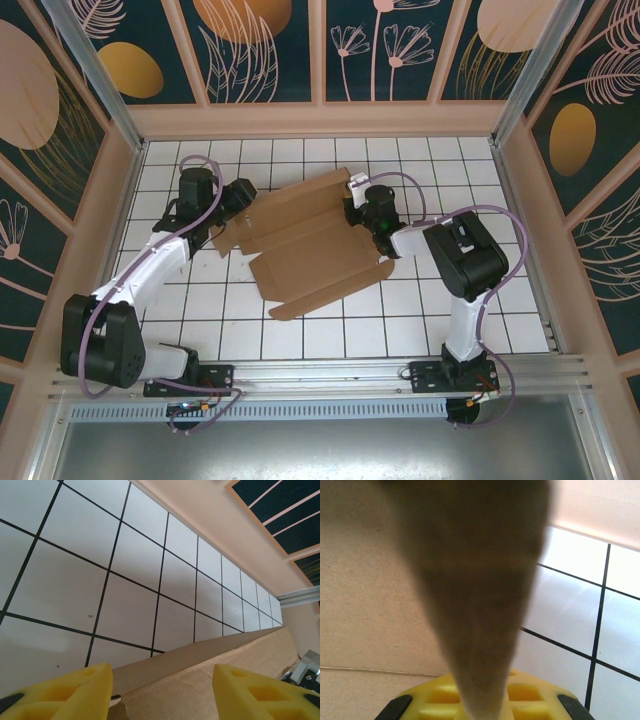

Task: Fold the paper box

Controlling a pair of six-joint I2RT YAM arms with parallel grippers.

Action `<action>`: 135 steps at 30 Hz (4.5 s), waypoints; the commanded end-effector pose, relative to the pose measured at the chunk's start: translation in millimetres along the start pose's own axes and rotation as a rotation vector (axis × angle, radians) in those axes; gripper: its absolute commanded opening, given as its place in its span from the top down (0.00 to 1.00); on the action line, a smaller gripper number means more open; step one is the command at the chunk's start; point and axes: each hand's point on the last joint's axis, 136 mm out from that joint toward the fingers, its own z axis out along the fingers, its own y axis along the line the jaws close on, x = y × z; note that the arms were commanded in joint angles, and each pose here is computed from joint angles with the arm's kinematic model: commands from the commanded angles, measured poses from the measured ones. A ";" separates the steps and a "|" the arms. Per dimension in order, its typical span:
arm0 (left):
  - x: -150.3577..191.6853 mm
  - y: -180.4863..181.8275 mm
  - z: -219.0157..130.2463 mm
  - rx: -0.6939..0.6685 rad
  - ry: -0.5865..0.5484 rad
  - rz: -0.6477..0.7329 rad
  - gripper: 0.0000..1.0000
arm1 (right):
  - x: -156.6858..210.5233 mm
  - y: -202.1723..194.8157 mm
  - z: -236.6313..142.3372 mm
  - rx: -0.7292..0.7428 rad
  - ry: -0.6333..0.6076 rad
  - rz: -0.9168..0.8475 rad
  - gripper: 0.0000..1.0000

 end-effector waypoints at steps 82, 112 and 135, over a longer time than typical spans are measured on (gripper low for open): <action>74.4 74.3 11.8 -0.189 0.110 0.179 0.78 | 52.8 -13.6 -27.2 0.231 0.221 0.251 0.97; 34.6 82.6 58.3 -0.161 0.042 0.102 0.51 | 56.7 -4.3 -18.6 0.183 0.227 0.251 0.96; 67.0 54.3 78.1 0.049 0.198 0.037 0.51 | 63.3 -5.6 -15.8 0.191 0.254 0.236 0.96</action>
